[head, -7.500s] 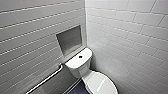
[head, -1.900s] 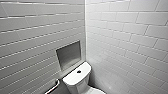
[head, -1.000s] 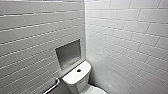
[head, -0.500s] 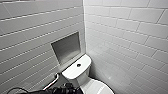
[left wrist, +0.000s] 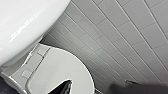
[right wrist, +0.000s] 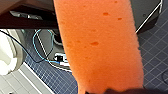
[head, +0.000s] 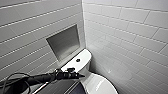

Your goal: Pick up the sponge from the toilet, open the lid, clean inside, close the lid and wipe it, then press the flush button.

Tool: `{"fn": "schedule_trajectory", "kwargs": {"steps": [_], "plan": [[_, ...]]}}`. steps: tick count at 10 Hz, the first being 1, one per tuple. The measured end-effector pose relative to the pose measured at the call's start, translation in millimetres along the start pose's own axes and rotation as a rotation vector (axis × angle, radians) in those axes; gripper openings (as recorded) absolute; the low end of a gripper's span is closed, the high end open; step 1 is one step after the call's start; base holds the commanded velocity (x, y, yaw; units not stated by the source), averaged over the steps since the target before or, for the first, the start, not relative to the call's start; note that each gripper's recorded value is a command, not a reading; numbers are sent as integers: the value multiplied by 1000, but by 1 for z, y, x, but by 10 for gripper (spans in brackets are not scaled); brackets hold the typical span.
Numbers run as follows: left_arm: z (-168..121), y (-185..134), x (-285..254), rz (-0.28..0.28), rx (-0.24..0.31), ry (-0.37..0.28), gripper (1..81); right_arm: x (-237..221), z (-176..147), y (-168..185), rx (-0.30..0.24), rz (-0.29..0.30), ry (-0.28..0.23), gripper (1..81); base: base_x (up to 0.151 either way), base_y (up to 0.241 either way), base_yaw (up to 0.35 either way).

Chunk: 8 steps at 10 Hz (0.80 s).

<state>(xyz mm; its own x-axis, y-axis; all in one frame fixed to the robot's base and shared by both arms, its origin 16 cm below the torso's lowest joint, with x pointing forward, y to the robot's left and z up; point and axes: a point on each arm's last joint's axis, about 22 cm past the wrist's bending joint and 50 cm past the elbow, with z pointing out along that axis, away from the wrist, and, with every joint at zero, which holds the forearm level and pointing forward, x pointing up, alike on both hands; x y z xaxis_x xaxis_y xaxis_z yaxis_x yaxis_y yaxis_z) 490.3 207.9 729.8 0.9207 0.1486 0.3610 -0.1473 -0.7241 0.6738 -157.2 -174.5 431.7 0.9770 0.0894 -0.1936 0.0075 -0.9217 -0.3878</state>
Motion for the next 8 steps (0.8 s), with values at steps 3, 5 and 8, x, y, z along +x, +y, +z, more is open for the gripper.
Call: {"fn": "schedule_trajectory", "kwargs": {"steps": [3,5,8], "plan": [[23,7,38,-20,-17,6,811,-14,1,-2,5,18,-34,10,0,0,0],[41,-7,51,-50,3,5,811,-25,1,-4,9,29,-60,10,0,0,0],[54,-13,84,-42,43,0,10,-25,2,-5,10,31,-63,10,0,0,0]]}}
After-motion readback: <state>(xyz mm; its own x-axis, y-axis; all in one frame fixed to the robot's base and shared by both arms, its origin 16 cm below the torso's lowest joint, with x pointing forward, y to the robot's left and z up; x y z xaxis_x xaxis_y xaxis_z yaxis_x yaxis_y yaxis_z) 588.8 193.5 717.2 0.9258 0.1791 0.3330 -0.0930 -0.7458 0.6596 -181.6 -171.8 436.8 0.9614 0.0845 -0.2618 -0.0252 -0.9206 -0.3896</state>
